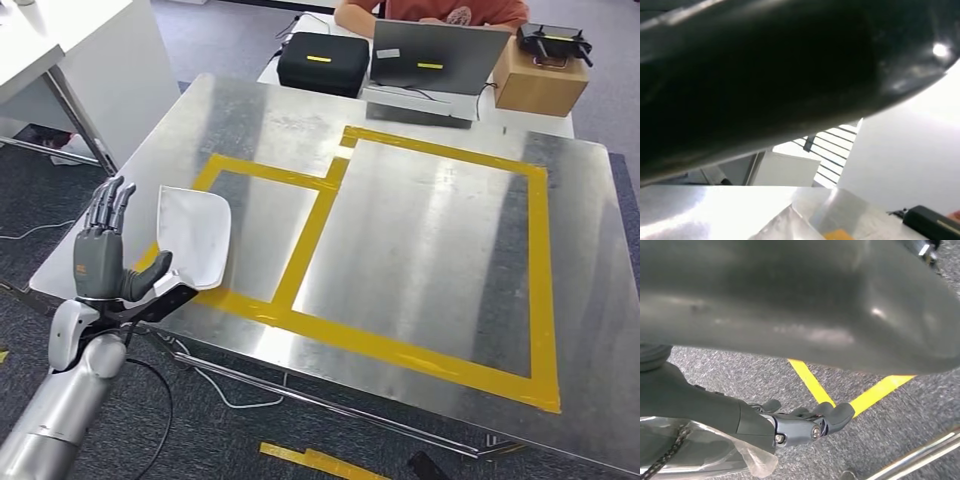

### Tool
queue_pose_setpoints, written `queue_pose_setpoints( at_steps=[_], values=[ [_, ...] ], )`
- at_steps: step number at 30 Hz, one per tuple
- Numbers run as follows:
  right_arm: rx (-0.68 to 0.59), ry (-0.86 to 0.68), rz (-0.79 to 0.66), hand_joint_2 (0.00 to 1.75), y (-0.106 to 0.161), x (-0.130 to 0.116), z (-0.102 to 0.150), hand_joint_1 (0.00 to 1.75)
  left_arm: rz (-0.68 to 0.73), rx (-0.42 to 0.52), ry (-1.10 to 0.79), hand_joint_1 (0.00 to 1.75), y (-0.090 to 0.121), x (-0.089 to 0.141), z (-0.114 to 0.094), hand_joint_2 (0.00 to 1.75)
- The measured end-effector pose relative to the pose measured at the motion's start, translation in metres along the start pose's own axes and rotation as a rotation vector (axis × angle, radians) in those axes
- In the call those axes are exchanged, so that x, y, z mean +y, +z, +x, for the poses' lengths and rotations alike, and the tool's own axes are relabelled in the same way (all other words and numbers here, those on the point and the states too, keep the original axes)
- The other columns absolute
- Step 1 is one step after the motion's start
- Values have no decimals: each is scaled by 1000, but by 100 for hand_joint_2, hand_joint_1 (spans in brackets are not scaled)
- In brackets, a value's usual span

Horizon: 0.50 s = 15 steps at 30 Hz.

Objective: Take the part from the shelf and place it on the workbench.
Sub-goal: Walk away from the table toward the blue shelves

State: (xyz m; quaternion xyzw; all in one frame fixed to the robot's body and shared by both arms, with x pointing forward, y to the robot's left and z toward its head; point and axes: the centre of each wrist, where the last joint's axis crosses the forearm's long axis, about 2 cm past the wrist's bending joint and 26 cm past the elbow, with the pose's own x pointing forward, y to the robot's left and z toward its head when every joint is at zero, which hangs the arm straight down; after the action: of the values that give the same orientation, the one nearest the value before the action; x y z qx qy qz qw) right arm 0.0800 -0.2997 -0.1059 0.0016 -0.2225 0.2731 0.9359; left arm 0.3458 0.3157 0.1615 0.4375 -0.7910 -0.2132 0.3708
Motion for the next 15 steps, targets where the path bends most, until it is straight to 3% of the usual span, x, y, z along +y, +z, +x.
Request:
queue_pose_setpoints(
  at_steps=[15],
  values=[
    [-12,3,8,0,-2,3,7,0,28,-35,-34,0,3,8,3,0]
  ],
)
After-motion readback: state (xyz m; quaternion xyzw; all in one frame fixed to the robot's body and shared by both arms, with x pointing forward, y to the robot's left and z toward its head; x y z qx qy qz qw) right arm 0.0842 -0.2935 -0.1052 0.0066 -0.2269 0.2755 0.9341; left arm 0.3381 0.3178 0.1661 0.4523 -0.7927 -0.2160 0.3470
